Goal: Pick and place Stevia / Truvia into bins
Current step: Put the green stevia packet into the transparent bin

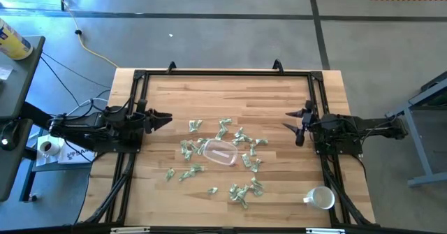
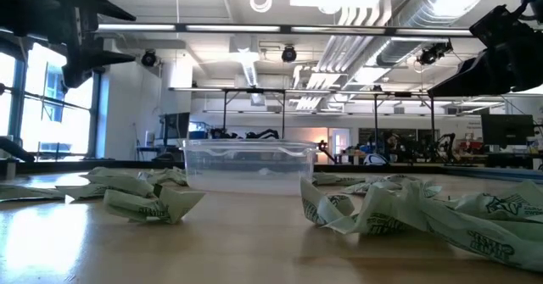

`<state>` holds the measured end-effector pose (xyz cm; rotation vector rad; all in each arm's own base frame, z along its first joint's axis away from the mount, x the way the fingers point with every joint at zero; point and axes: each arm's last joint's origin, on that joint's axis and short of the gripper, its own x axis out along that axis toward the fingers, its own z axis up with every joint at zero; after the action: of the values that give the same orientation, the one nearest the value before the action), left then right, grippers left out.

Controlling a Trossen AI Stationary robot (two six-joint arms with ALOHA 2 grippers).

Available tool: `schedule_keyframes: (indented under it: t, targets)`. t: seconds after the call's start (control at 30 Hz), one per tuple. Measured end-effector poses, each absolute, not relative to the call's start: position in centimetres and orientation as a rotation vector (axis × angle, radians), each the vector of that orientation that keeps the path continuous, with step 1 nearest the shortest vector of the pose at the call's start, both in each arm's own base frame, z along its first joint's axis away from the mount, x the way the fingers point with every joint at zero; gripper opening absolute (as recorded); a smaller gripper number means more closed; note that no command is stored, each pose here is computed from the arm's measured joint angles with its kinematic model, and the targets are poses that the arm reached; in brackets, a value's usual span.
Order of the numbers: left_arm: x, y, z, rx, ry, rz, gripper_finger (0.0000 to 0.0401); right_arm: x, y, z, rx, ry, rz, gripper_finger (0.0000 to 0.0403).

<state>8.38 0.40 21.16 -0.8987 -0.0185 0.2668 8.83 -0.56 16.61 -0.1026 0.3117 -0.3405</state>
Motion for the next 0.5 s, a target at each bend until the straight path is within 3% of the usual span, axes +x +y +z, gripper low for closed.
schedule_keyframes:
  t: [0.5]
  targets:
    - [8.26, 0.35, 20.27, -0.849, 0.081, 0.29, 0.0328, 8.84, -0.54, 16.6, -0.102, 0.312, -0.333, 0.0206]
